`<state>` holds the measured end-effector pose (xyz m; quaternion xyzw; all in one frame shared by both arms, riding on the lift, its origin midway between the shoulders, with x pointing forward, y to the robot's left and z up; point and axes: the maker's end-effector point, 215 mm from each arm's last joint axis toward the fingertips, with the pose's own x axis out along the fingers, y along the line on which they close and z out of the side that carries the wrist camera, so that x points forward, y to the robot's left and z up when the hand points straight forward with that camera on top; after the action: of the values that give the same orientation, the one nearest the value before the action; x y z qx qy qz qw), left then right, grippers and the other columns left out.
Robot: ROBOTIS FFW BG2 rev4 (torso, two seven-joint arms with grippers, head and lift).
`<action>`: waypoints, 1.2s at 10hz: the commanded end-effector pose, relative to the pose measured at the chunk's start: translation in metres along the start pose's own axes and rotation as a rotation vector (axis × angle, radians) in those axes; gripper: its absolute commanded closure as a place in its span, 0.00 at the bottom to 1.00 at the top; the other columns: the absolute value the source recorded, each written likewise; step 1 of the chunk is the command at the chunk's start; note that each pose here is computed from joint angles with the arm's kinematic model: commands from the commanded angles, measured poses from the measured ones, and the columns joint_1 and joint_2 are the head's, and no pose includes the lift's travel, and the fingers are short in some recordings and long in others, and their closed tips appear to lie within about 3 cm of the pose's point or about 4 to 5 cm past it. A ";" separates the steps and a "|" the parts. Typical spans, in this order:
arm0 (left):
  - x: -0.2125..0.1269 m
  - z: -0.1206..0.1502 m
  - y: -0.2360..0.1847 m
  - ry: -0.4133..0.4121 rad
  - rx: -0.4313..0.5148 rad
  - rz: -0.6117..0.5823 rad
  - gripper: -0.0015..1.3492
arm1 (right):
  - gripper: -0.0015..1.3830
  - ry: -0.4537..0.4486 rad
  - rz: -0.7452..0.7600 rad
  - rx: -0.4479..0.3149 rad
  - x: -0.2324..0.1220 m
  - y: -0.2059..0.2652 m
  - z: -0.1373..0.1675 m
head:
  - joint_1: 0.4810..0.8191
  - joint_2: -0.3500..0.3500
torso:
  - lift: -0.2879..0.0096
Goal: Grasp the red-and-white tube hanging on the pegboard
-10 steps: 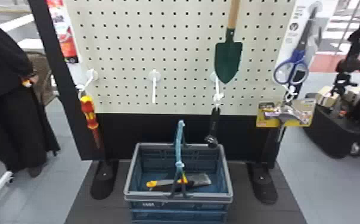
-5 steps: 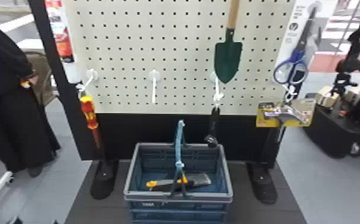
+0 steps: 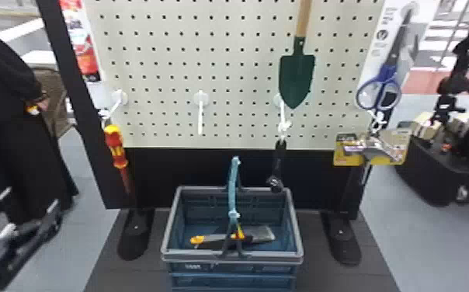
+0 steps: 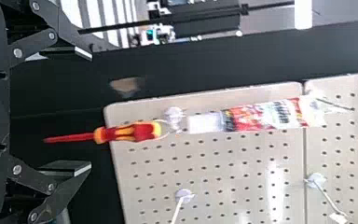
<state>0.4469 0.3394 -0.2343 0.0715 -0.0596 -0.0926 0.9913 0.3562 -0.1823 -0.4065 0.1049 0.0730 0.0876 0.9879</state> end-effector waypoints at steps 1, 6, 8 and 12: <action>0.021 0.027 0.004 -0.022 0.003 -0.033 0.33 | 0.09 0.001 0.000 0.000 0.000 0.000 -0.001 | 0.20 0.50 | 0.63; 0.082 0.122 0.034 -0.084 0.061 -0.118 0.33 | 0.09 0.005 0.013 0.001 0.000 0.002 -0.002 | 0.20 0.50 | 0.63; 0.096 0.131 0.053 -0.053 -0.016 -0.148 0.33 | 0.09 0.007 0.017 0.002 0.001 0.003 -0.003 | 0.20 0.50 | 0.63; 0.141 0.135 0.032 -0.036 -0.179 -0.312 0.33 | 0.09 0.007 0.024 0.002 0.003 0.004 -0.004 | 0.20 0.50 | 0.63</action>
<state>0.5651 0.3336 -0.0839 -0.0031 -0.0605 -0.2386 0.9692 0.3574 -0.1769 -0.4095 0.1063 0.0756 0.0992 0.9865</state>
